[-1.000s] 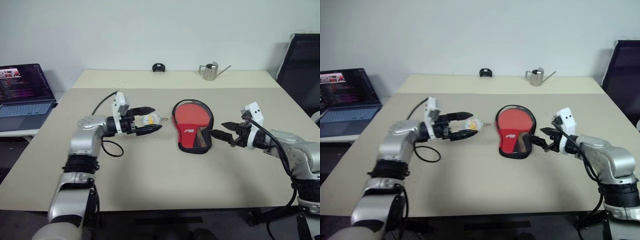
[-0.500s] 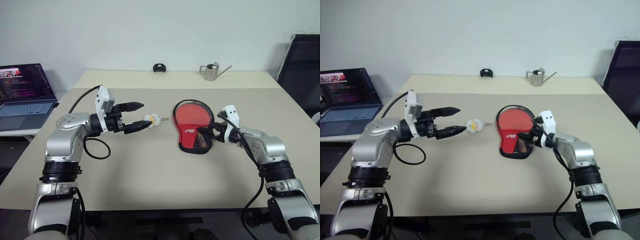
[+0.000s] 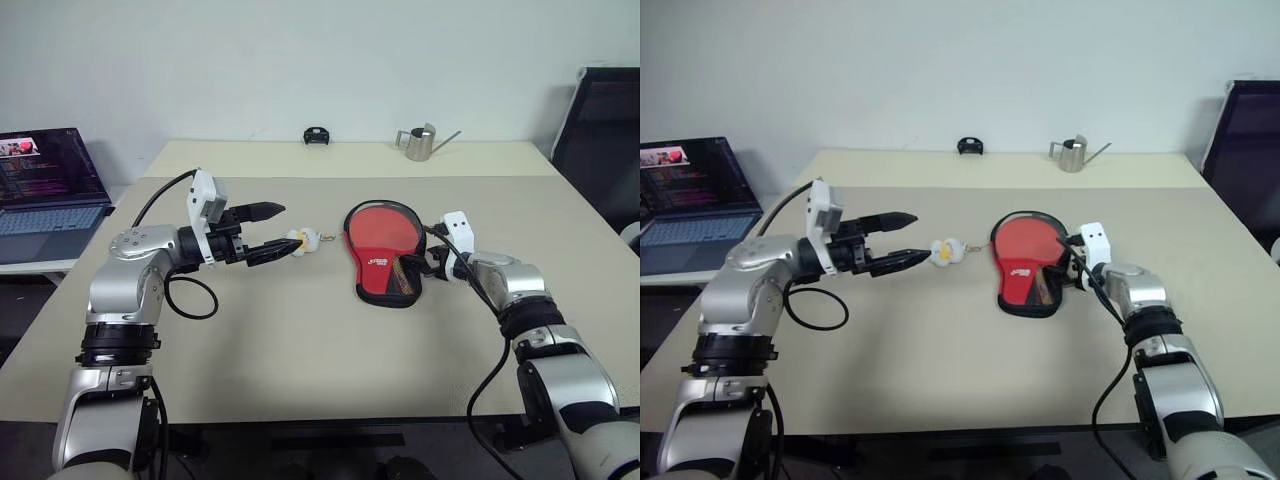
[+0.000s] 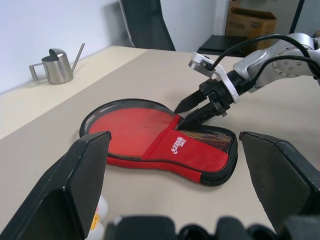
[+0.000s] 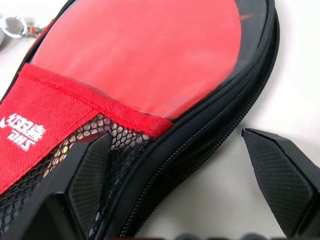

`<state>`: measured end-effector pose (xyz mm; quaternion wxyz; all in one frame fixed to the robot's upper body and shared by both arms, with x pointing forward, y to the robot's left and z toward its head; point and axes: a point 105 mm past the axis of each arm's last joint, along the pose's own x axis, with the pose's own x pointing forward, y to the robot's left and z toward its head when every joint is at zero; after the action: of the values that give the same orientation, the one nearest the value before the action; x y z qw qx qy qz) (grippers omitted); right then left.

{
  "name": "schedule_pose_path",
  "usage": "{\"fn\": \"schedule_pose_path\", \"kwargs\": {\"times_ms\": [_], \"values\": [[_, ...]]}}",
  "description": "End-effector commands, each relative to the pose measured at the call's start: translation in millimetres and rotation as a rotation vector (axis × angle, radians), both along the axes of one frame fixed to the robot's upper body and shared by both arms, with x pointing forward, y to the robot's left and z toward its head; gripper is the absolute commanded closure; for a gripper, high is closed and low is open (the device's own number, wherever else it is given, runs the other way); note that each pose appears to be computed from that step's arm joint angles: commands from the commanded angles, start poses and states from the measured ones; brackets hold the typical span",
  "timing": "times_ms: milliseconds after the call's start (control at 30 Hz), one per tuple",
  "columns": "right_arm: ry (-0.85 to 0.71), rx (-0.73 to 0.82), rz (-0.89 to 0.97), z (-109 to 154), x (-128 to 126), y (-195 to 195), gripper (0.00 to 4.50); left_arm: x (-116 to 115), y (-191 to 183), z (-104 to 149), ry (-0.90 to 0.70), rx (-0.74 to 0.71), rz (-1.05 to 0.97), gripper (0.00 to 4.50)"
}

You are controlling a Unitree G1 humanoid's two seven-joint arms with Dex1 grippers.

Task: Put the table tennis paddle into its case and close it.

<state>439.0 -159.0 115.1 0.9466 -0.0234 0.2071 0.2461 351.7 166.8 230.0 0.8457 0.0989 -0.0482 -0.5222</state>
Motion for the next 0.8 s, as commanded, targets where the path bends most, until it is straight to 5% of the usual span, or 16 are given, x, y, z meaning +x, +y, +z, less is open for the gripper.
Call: {"fn": "schedule_pose_path", "kwargs": {"times_ms": [33, 700, 800], "values": [[0.011, -0.051, 0.016, 1.2, -0.6, -8.2, 0.02, -5.8, 0.3, 15.9, -0.063, 0.011, -0.013, 0.00], [0.160, -0.063, 0.072, -30.9, -9.0, 7.1, 0.02, -4.7, 0.8, 14.5, -0.064, 0.022, -0.010, 0.00], [0.166, -0.051, 0.067, -30.9, -7.3, 9.6, 0.82, -4.9, 1.5, 13.2, -0.063, 0.027, -0.007, 0.00]]}}
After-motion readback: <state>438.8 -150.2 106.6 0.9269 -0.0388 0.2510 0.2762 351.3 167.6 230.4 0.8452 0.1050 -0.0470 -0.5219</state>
